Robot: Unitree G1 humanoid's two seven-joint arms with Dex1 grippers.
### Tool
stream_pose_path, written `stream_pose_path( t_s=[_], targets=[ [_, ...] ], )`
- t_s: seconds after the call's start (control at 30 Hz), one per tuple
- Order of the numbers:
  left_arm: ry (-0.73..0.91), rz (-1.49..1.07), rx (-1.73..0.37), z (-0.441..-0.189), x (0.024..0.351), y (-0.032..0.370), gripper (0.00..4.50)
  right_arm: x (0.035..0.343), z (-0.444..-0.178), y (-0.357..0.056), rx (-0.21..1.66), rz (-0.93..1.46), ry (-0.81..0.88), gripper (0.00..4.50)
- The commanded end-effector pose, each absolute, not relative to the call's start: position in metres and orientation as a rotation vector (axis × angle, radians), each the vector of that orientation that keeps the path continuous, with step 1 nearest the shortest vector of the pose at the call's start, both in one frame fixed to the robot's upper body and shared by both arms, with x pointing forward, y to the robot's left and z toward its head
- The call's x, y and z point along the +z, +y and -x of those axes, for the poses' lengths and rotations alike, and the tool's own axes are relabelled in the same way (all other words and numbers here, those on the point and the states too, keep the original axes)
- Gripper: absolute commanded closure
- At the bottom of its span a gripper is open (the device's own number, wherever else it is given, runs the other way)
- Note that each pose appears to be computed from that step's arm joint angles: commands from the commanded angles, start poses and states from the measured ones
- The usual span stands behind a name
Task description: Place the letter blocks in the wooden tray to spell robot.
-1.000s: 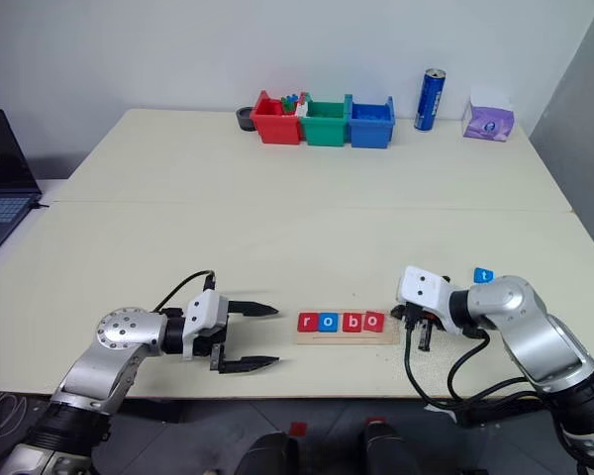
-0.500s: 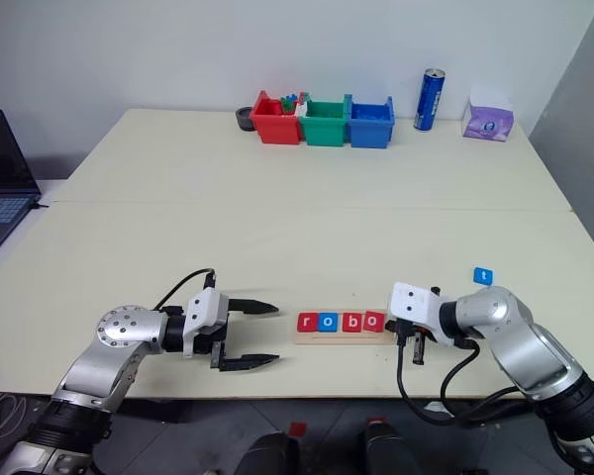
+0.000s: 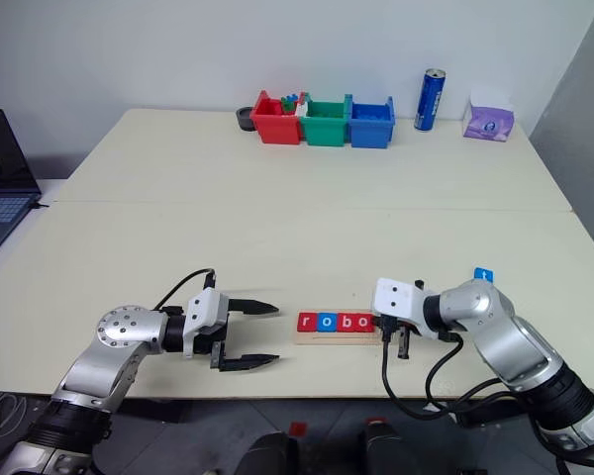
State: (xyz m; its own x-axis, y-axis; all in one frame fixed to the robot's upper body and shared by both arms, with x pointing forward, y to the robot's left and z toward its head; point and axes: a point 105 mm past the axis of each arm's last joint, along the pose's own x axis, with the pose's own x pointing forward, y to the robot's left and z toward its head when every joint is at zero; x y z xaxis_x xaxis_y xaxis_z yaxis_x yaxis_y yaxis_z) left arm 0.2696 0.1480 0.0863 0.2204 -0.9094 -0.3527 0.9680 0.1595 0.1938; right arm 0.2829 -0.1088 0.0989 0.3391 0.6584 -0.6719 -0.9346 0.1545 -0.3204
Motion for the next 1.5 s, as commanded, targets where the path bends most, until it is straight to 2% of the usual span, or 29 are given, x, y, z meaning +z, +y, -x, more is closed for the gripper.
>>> stream_pose_path(
  t_s=[0.03, 0.2, 0.4, 0.47, 0.5, 0.57, 0.7, 0.8, 0.93, 1.07, 1.27, 1.5],
  targets=[
    [0.129, -0.435, -1.35, -0.271, 0.094, 0.146, 0.0, 0.11, -0.286, -0.106, 1.188, 0.81, 0.383, 4.49],
    [0.125, -0.432, -1.348, -0.27, 0.095, 0.145, 0.0, 0.129, -0.288, -0.107, 1.172, 0.781, 0.354, 4.49],
    [0.121, -0.425, -1.347, -0.27, 0.095, 0.145, 0.0, 0.132, -0.285, -0.099, 1.153, 0.724, 0.308, 4.49],
    [0.119, -0.424, -1.345, -0.271, 0.096, 0.145, 0.0, 0.142, -0.291, -0.101, 1.084, 0.655, 0.263, 4.49],
    [0.117, -0.422, -1.342, -0.271, 0.096, 0.145, 0.0, 0.15, -0.298, -0.107, 1.012, 0.607, 0.23, 4.32],
    [0.114, -0.418, -1.335, -0.271, 0.096, 0.146, 0.0, 0.163, -0.313, -0.131, 0.822, 0.52, 0.171, 3.94],
    [0.113, -0.411, -1.328, -0.27, 0.096, 0.147, 0.0, 0.17, -0.326, -0.192, 0.401, 0.341, 0.102, 2.55],
    [0.112, -0.41, -1.325, -0.27, 0.096, 0.148, 0.0, 0.163, -0.32, -0.226, 0.157, 0.243, 0.076, 1.42],
    [0.114, -0.412, -1.331, -0.269, 0.095, 0.147, 0.0, 0.143, -0.308, -0.246, -0.029, 0.218, 0.091, 0.01],
    [0.112, -0.415, -1.342, -0.27, 0.096, 0.145, 0.0, 0.12, -0.308, -0.251, -0.122, 0.14, 0.132, 0.01],
    [0.11, -0.423, -1.352, -0.272, 0.097, 0.144, 0.0, 0.103, -0.327, -0.27, -0.241, 0.051, 0.161, 0.01],
    [0.11, -0.428, -1.352, -0.271, 0.098, 0.144, 0.0, 0.089, -0.35, -0.276, -0.28, 0.009, 0.204, 0.01]
  ],
)
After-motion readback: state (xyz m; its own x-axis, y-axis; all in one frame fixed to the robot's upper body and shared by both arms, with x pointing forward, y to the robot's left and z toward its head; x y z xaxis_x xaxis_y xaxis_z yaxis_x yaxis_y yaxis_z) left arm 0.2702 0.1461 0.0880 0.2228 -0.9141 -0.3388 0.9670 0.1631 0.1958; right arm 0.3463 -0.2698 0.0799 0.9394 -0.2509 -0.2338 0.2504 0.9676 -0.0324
